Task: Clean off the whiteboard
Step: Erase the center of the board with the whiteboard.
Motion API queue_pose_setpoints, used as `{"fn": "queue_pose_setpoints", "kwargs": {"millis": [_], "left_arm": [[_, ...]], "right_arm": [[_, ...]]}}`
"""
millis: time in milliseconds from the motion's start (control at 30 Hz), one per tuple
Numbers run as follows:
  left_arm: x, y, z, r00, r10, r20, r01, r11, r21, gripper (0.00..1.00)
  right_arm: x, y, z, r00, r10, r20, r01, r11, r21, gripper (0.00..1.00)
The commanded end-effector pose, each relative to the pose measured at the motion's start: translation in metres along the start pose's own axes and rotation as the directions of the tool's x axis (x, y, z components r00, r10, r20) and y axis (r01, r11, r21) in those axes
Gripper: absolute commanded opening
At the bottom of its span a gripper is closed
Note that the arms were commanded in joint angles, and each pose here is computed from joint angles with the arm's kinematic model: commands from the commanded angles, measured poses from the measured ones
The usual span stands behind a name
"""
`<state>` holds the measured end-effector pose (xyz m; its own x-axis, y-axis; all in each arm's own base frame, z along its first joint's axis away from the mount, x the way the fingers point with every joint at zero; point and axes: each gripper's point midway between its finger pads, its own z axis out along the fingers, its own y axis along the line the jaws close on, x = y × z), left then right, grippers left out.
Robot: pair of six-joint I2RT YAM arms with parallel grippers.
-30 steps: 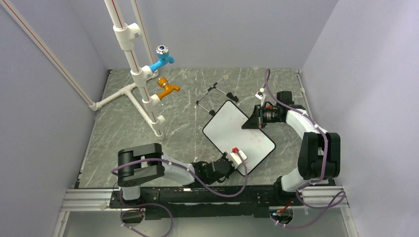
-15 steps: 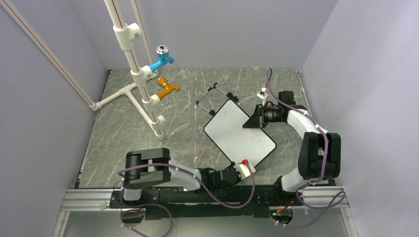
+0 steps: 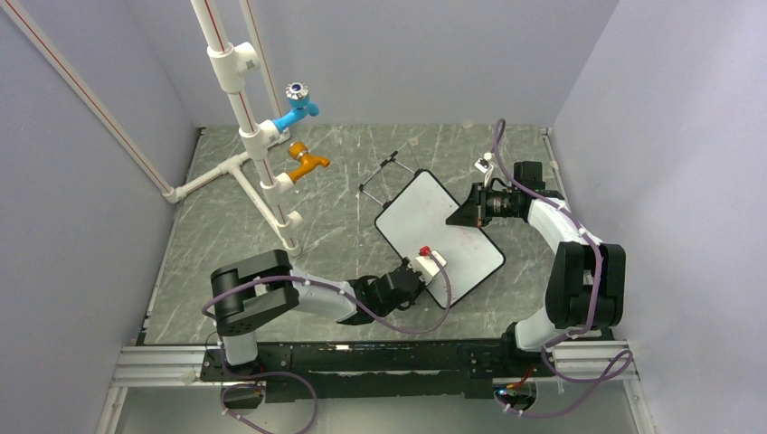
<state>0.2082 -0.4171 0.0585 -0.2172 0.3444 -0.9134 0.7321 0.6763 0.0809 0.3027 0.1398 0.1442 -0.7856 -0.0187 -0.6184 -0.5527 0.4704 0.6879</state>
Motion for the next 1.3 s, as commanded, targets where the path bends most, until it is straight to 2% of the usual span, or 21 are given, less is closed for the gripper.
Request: {"fn": "queue_pose_setpoints", "kwargs": {"millis": [0, 233, 367, 500, 600, 667, 800, 933, 1067, 1167, 1267], "left_arm": [[-0.005, -0.003, -0.006, 0.996, 0.062, 0.060, -0.064, 0.997, 0.035, 0.00], [-0.013, -0.093, -0.019, 0.965, 0.200, 0.169, -0.237, 0.941, 0.241, 0.00], [-0.015, -0.122, -0.018, 0.954, 0.239, 0.182, -0.285, 0.909, 0.303, 0.00], [-0.012, -0.127, -0.012, 0.952, 0.267, 0.151, -0.301, 0.904, 0.304, 0.00], [-0.010, -0.114, -0.001, 0.956, 0.278, 0.091, -0.292, 0.928, 0.232, 0.00], [-0.006, -0.090, 0.011, 0.967, 0.256, 0.009, -0.255, 0.956, 0.148, 0.00], [-0.001, -0.031, 0.023, 0.994, 0.093, -0.061, -0.095, 0.995, -0.018, 0.00], [-0.004, 0.012, 0.022, 0.999, -0.020, -0.047, 0.014, 0.993, -0.113, 0.00], [-0.009, 0.027, 0.016, 0.998, -0.061, -0.013, 0.059, 0.988, -0.141, 0.00], [-0.011, 0.026, 0.012, 0.997, -0.076, 0.017, 0.077, 0.990, -0.117, 0.00], [-0.023, 0.011, 0.006, 0.992, -0.080, 0.102, 0.082, 0.996, -0.019, 0.00]], "right_arm": [[0.014, 0.030, 0.002, 0.999, 0.021, -0.032, -0.025, 0.992, -0.126, 0.00], [0.014, 0.029, 0.002, 0.999, 0.021, -0.032, -0.025, 0.992, -0.120, 0.00], [0.014, 0.028, 0.002, 0.999, 0.023, -0.033, -0.026, 0.992, -0.120, 0.00], [0.014, 0.030, 0.002, 0.999, 0.020, -0.031, -0.024, 0.992, -0.124, 0.00], [0.013, 0.030, 0.001, 0.999, 0.019, -0.030, -0.022, 0.992, -0.125, 0.00], [0.013, 0.030, 0.001, 0.999, 0.019, -0.030, -0.023, 0.992, -0.126, 0.00], [0.013, 0.030, 0.001, 0.999, 0.020, -0.029, -0.023, 0.992, -0.126, 0.00], [0.013, 0.030, 0.001, 0.999, 0.021, -0.029, -0.024, 0.992, -0.128, 0.00], [0.013, 0.030, 0.001, 0.999, 0.019, -0.029, -0.023, 0.992, -0.125, 0.00], [0.013, 0.029, 0.001, 0.999, 0.022, -0.030, -0.025, 0.992, -0.124, 0.00], [0.013, 0.028, 0.002, 0.999, 0.024, -0.030, -0.028, 0.992, -0.119, 0.00]]}}
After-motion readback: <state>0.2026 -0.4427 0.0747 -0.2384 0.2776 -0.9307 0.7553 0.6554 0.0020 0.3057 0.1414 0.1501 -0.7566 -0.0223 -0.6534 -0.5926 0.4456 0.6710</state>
